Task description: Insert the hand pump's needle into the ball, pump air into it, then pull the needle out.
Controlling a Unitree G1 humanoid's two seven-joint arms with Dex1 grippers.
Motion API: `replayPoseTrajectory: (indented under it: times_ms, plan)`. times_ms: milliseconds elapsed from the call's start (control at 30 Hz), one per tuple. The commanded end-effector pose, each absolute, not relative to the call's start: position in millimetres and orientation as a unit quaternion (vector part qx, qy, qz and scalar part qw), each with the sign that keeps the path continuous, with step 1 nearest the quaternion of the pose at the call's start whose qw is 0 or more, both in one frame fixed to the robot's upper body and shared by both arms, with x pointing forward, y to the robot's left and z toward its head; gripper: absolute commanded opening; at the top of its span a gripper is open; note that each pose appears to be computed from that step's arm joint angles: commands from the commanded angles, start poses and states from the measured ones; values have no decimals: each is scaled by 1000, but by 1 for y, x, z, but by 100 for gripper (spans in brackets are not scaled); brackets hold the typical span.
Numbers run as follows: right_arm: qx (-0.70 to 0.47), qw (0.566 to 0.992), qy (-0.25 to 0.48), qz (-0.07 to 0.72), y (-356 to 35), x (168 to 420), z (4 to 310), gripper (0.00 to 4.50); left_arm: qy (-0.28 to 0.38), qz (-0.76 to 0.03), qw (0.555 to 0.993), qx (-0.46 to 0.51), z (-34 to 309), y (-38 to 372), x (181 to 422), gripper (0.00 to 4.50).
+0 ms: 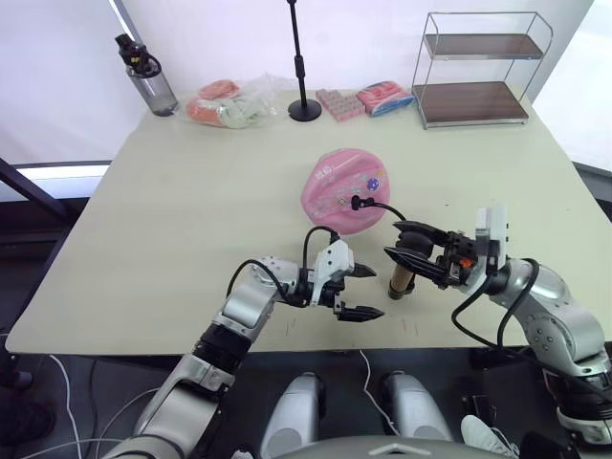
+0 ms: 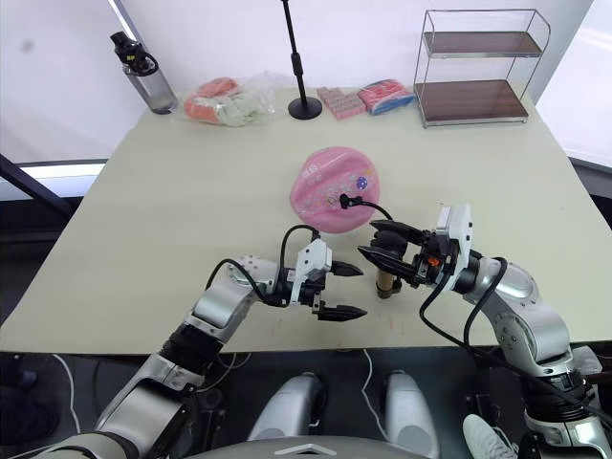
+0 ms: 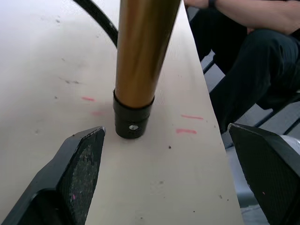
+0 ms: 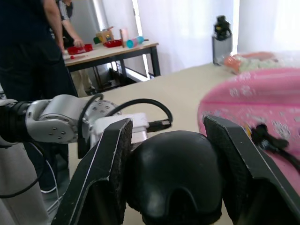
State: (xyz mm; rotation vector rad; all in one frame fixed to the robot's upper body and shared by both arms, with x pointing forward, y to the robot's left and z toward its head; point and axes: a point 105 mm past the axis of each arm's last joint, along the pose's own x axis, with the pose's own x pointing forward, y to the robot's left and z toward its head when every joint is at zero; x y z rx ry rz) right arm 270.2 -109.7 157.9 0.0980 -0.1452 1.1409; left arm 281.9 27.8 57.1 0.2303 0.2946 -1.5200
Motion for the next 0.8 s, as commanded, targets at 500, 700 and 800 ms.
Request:
replayPoseTrajectory:
  times_ms: [500,700,800]
  plan:
    - [34,860,-74,503,-126,277,153,192,134,-655,732,130,25,-15,305,446]
    - [27,860,-79,504,-126,276,155,192,126,-648,741,126,18,-25,304,446]
    - [23,859,-80,505,-126,276,156,192,128,-645,742,132,12,-27,304,396]
